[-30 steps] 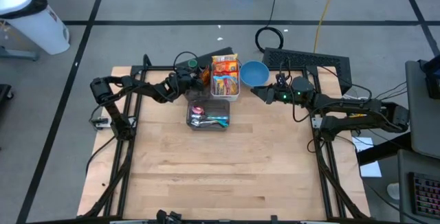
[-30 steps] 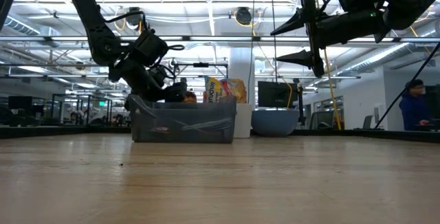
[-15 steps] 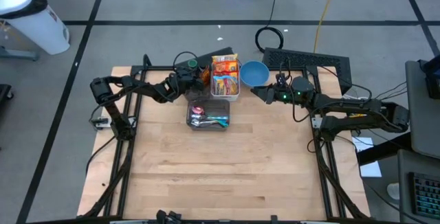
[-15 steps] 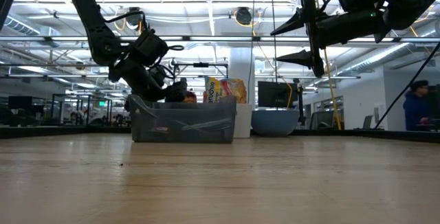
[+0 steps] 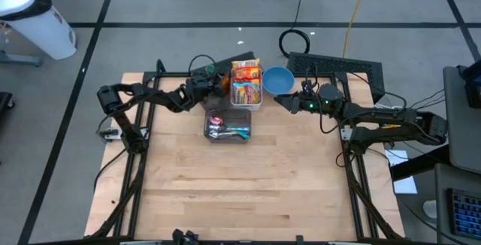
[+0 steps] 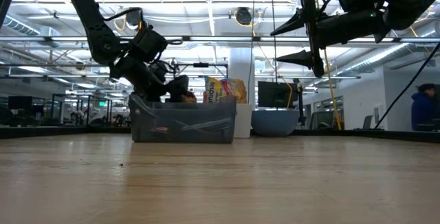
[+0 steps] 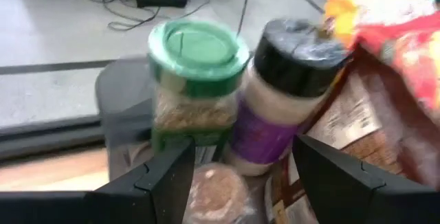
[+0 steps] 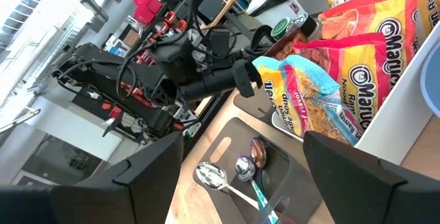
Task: Pick & Place Food Item
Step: Return to Home Position
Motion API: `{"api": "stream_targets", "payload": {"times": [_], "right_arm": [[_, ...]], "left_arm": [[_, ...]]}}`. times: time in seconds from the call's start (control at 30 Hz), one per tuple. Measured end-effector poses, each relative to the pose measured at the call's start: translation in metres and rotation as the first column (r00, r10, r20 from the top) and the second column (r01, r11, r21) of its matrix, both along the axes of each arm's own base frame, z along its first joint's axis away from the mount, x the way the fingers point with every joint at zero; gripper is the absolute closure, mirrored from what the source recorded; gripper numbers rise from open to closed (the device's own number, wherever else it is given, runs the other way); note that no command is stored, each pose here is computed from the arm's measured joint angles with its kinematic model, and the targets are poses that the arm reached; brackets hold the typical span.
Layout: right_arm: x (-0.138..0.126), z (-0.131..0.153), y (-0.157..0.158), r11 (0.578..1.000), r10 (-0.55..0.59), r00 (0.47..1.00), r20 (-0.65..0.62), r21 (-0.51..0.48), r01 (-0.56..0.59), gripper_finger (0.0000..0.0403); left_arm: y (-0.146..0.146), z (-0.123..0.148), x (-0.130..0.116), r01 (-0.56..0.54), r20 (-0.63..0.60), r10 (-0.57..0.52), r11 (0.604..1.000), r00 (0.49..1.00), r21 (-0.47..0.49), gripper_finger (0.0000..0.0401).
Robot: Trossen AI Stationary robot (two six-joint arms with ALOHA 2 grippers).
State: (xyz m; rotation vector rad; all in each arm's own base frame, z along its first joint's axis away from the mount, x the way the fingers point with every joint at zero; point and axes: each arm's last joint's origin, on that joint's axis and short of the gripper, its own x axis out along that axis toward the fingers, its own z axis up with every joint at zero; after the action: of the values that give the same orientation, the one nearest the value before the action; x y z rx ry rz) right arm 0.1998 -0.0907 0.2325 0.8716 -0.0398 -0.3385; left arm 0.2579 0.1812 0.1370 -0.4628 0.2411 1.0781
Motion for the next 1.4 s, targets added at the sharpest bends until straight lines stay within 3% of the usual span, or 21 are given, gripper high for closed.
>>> {"api": "stream_targets", "payload": {"times": [0.2, 0.37, 0.53, 0.67, 0.83, 1.03, 1.17, 1.4], "right_arm": [[0.000, 0.000, 0.000, 1.000, 0.004, 1.000, 0.000, -0.002, -0.004, 0.0110], [0.000, 0.004, 0.000, 0.998, 0.014, 1.000, 0.027, -0.056, -0.012, 0.0110], [-0.002, 0.008, -0.001, 0.992, 0.080, 0.996, 0.043, -0.098, -0.076, 0.0120], [-0.011, 0.016, -0.003, 0.987, 0.126, 0.989, 0.076, -0.113, -0.117, 0.0158], [-0.040, 0.035, -0.006, 0.978, 0.055, 0.994, 0.099, -0.207, -0.033, 0.0249], [-0.082, 0.049, 0.009, 0.952, 0.016, 0.997, 0.076, -0.306, 0.008, 0.0382], [-0.107, 0.049, 0.026, 0.951, -0.023, 0.998, 0.051, -0.308, 0.038, 0.0393], [-0.153, 0.032, 0.057, 0.905, -0.232, 0.972, -0.045, -0.376, 0.198, 0.0402]], "left_arm": [[-0.002, 0.020, -0.001, 0.078, -0.025, -0.077, 0.994, 0.997, 0.073, 0.0146], [-0.010, 0.057, -0.013, 0.123, -0.049, -0.117, 0.980, 0.992, 0.157, 0.0146], [-0.027, 0.104, -0.035, 0.191, 0.019, -0.199, 0.958, 0.980, 0.216, 0.0146], [-0.045, 0.134, -0.057, 0.266, 0.122, -0.295, 0.941, 0.948, 0.208, 0.0156], [-0.070, 0.160, -0.088, 0.364, 0.213, -0.404, 0.909, 0.890, 0.201, 0.0210], [-0.100, 0.176, -0.120, 0.455, 0.266, -0.492, 0.870, 0.829, 0.191, 0.0318], [-0.118, 0.179, -0.133, 0.509, 0.285, -0.541, 0.841, 0.791, 0.185, 0.0389], [-0.141, 0.184, -0.138, 0.557, 0.347, -0.584, 0.810, 0.734, 0.186, 0.0394]]}}
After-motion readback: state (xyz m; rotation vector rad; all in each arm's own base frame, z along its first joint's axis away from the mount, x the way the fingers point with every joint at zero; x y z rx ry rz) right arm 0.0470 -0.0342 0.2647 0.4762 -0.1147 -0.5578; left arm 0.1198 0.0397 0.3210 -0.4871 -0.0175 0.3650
